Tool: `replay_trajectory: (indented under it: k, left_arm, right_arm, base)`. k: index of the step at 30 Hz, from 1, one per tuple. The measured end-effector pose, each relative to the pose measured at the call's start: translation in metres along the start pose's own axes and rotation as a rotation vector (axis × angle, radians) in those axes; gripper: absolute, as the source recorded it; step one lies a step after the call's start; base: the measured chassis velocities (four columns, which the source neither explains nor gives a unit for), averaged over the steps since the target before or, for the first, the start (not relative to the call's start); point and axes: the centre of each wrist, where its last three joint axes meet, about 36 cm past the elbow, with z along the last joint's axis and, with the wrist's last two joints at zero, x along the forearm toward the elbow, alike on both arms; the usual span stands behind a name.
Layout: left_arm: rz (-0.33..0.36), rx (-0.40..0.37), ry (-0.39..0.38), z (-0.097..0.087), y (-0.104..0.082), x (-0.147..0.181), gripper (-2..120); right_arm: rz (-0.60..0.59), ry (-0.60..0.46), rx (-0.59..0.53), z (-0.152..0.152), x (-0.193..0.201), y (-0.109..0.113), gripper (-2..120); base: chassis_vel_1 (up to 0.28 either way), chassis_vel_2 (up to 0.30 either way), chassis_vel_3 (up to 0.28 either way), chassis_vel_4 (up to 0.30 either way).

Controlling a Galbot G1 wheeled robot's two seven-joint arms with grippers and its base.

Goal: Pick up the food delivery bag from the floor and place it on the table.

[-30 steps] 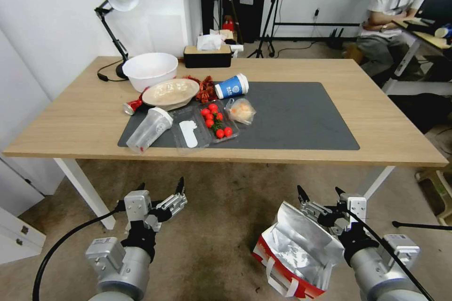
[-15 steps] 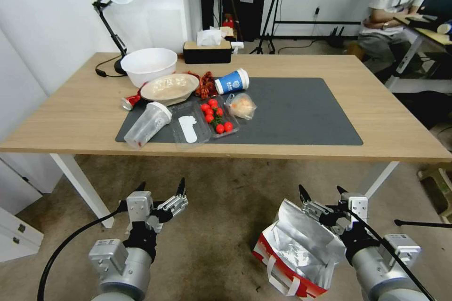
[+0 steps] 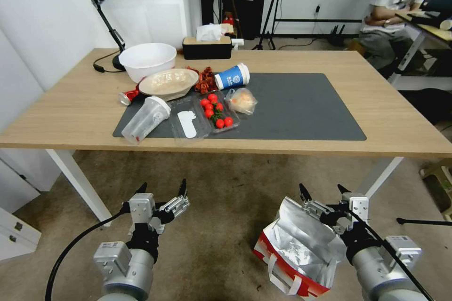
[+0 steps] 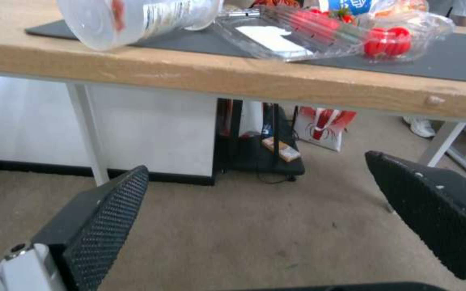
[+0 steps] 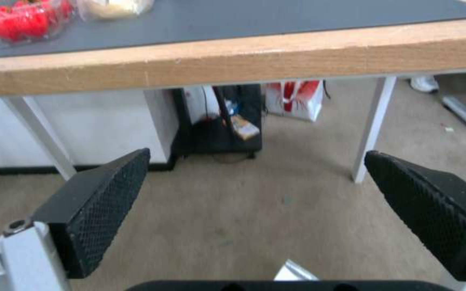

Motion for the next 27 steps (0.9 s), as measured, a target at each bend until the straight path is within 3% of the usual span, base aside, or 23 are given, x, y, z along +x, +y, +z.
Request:
replay_trajectory:
  k: [27]
  left_arm:
    - [0.018,0.006,-0.022,0.0017,-0.0003,-0.0002,100]
  right_arm:
    - [-0.014,-0.012,-0.033,0.0083,0.0002,0.0027,100]
  base:
    - [0.0,0.0,0.0,0.0]
